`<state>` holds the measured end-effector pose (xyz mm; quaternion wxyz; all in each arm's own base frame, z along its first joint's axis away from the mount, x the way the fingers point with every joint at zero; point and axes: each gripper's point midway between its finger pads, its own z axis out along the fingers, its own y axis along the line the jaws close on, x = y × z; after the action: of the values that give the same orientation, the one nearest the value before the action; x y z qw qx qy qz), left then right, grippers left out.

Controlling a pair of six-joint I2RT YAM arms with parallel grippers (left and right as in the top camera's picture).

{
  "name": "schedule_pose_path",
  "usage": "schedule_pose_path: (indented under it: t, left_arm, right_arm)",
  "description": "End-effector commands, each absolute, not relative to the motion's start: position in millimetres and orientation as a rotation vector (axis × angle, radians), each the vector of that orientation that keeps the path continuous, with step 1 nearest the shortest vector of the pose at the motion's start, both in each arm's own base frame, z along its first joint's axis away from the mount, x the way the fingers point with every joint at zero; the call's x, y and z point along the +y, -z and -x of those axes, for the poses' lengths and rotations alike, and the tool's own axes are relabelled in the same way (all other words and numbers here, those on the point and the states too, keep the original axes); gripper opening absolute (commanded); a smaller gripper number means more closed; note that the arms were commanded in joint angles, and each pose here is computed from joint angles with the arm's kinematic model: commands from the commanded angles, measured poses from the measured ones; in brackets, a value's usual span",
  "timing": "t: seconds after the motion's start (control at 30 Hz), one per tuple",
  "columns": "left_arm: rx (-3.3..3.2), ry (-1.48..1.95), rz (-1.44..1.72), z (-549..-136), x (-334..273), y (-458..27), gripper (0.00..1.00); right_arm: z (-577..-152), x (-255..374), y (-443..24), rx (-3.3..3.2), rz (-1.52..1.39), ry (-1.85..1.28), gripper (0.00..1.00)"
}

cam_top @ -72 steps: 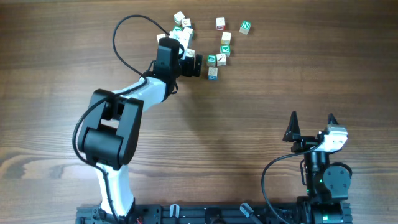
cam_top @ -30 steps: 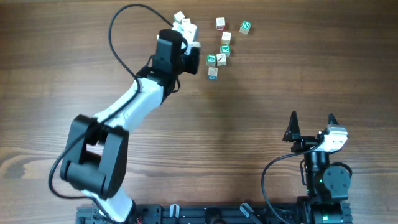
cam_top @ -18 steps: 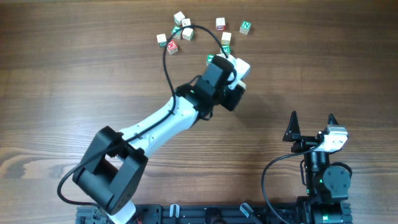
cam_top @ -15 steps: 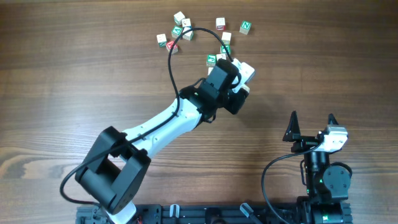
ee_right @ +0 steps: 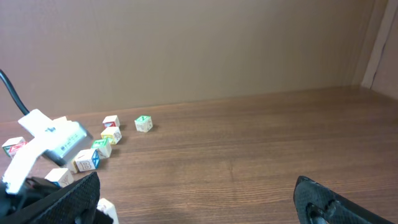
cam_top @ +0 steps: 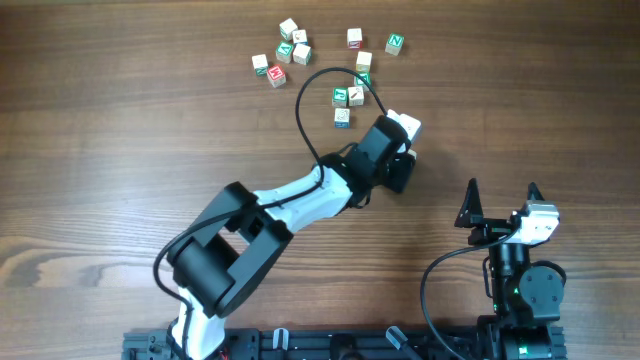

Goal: Form a circle

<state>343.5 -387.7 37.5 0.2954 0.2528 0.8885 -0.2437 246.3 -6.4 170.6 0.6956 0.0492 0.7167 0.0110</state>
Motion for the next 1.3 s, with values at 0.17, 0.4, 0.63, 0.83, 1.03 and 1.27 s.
schedule_pose_path:
  t: [0.17,0.4,0.63,0.83,1.03,1.27]
  left_arm:
    - [2.432,0.512,-0.624,-348.3,-374.4,3.9,0.44]
    - [2.431,0.513,-0.624,-348.3,-374.7,3.9,0.55]
    - [2.42,0.519,-0.623,-349.2,-375.7,-1.8,0.66]
    - [2.237,0.562,-0.555,-364.4,-377.2,-95.4,1.0]
    - [2.181,0.394,-0.375,-416.4,-316.0,-124.1,1.0]
    - [2.29,0.365,-0.226,-464.4,-246.2,-74.0,1.0]
  right_arm:
    - [-245.8,-4.0,-176.0,1.584,-0.094,-0.029,1.0]
    - [-245.8,-3.9,-176.0,1.584,-0.093,-0.029,1.0]
    - [-245.8,-3.9,-176.1,1.584,-0.093,-0.029,1.0]
    - [-245.8,-3.9,-176.1,1.584,-0.094,-0.03,1.0]
    - [-245.8,-4.0,-176.0,1.584,-0.094,-0.029,1.0]
    - [-245.8,-4.0,-176.0,1.584,-0.094,-0.029,1.0]
